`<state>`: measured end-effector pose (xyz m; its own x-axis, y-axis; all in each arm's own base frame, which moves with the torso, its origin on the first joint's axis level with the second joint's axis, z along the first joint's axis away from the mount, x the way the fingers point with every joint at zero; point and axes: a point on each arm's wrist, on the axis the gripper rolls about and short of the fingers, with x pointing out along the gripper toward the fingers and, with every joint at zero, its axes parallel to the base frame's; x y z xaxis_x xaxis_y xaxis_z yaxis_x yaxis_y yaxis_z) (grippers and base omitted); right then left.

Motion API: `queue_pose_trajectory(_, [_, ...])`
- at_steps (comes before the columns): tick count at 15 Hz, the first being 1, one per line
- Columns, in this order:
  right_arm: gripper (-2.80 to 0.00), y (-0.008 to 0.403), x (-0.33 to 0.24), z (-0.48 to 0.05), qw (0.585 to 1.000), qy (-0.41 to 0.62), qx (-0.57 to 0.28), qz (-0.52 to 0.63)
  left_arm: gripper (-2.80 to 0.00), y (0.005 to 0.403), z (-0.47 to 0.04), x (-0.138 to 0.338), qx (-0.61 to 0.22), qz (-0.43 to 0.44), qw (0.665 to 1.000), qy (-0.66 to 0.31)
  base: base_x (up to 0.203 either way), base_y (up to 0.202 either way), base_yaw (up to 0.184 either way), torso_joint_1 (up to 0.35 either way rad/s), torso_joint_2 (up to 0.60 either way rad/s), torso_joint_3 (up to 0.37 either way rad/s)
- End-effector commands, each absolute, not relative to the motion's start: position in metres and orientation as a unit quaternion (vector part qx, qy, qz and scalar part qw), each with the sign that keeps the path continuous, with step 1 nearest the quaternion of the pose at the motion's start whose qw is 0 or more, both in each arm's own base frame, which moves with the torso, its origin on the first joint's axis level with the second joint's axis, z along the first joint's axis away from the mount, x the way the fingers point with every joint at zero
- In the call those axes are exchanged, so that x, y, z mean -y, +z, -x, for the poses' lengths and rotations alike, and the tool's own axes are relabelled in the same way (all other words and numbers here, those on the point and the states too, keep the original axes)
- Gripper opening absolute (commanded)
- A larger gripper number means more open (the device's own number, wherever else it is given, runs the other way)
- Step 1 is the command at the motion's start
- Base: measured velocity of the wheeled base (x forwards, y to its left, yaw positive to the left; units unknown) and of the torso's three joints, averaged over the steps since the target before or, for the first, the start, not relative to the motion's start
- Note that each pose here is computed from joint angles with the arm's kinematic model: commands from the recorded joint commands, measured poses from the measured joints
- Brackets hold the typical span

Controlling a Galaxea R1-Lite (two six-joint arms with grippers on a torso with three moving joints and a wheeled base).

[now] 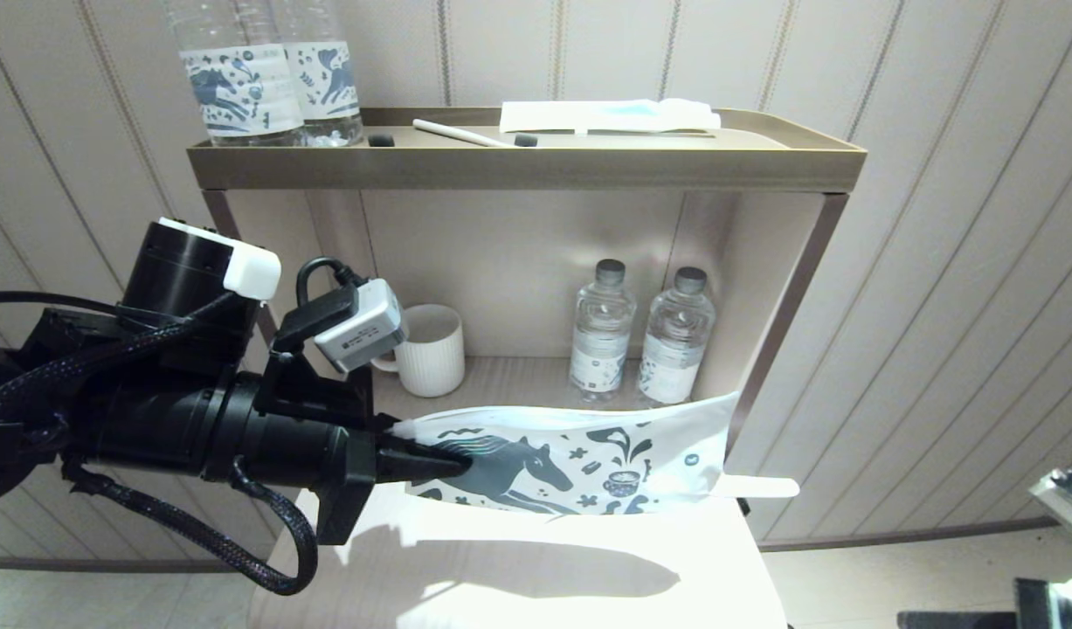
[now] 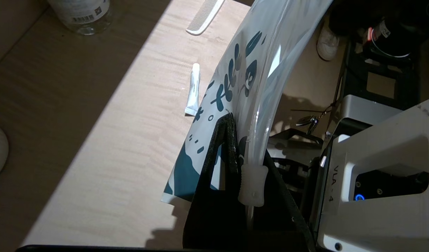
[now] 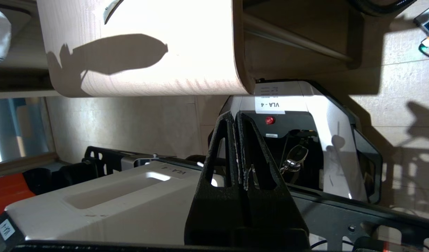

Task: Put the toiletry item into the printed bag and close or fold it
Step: Pick up the toothpaste

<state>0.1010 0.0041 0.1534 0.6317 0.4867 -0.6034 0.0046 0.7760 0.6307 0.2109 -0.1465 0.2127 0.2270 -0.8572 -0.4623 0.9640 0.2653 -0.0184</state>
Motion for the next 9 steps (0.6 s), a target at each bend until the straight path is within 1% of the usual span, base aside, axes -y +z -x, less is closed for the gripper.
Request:
queue_pose_trajectory(1, [-2.80,0.152,-0.005,-0.092,0.851,0.145,-0.399,-0.310,-2.80,0.212,-0.212,0.147,-0.196,-0.137,0.770,-0.592,0.000,0.000,0.000,0.000,0.00,0.000])
queue_pose_trajectory(3, [-2.80,0.141,-0.006,-0.091,0.840,0.131,-0.420,-0.316,-2.80,0.211,-0.211,0.148,-0.197,-0.137,0.768,-0.593,0.000,0.000,0.000,0.000,0.00,0.000])
queue_pose_trajectory(5, [-2.80,0.132,-0.005,-0.098,0.849,0.108,-0.441,-0.270,-2.80,0.210,-0.209,0.149,-0.198,-0.138,0.765,-0.597,0.000,0.000,0.000,0.000,0.00,0.000])
queue_pose_trajectory(7, [-2.80,0.117,-0.008,-0.104,0.858,0.073,-0.480,-0.168,-2.80,0.209,-0.209,0.149,-0.196,-0.139,0.766,-0.596,0.000,0.000,0.000,0.000,0.00,0.000])
queue_pose_trajectory(9, [-2.80,0.109,-0.018,-0.103,0.873,0.075,-0.479,-0.056,-2.80,0.208,-0.209,0.150,-0.193,-0.140,0.765,-0.598,0.000,0.000,0.000,0.000,0.00,0.000])
